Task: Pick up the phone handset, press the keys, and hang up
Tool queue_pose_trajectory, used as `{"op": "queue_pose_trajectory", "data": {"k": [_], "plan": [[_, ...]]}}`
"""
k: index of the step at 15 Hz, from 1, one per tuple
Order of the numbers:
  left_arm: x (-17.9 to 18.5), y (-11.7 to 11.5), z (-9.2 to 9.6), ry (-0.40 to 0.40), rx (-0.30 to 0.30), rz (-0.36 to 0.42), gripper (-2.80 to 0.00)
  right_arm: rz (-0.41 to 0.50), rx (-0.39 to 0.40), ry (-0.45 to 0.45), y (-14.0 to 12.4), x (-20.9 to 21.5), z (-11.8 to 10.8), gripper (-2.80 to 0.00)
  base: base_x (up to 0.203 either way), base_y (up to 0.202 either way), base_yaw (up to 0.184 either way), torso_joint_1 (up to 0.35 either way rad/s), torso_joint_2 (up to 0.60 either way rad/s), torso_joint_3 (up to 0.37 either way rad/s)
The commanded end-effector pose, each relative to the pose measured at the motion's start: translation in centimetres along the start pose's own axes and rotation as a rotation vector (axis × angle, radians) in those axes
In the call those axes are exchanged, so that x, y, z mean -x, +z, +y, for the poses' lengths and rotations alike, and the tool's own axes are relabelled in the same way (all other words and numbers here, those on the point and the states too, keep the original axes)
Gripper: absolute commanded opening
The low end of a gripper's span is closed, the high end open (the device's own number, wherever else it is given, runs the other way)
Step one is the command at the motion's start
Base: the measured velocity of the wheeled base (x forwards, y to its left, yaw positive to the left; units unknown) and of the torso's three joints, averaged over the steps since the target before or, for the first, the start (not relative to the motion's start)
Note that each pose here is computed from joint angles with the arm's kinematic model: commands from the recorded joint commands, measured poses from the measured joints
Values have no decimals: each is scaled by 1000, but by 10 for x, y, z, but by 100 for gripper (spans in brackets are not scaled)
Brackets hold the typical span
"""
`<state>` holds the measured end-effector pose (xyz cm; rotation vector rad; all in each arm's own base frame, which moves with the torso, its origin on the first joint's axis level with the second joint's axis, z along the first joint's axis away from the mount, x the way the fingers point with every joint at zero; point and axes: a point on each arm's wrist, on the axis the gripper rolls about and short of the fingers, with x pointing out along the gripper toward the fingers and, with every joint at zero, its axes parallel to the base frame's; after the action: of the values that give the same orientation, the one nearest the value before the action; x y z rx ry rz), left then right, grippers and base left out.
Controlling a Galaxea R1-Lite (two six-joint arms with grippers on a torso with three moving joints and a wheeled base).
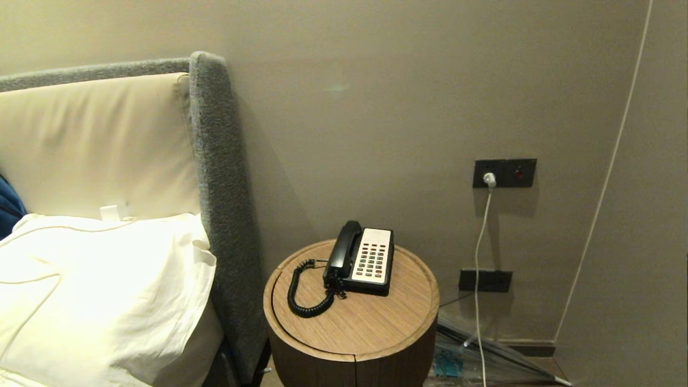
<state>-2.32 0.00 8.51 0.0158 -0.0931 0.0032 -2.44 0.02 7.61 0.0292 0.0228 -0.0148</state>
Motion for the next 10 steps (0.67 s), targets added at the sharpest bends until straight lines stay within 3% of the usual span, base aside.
{"op": "queue_pose_trajectory", "data": {"k": [1,10], "plan": [[-2,-12,0,0,10,41,-280,-1,0,1,0,0,0,-280,0,0,0,0,0,0],[-2,-11,0,2,17,38,-280,-1,0,1,0,0,0,-280,0,0,0,3,1,-176]]}}
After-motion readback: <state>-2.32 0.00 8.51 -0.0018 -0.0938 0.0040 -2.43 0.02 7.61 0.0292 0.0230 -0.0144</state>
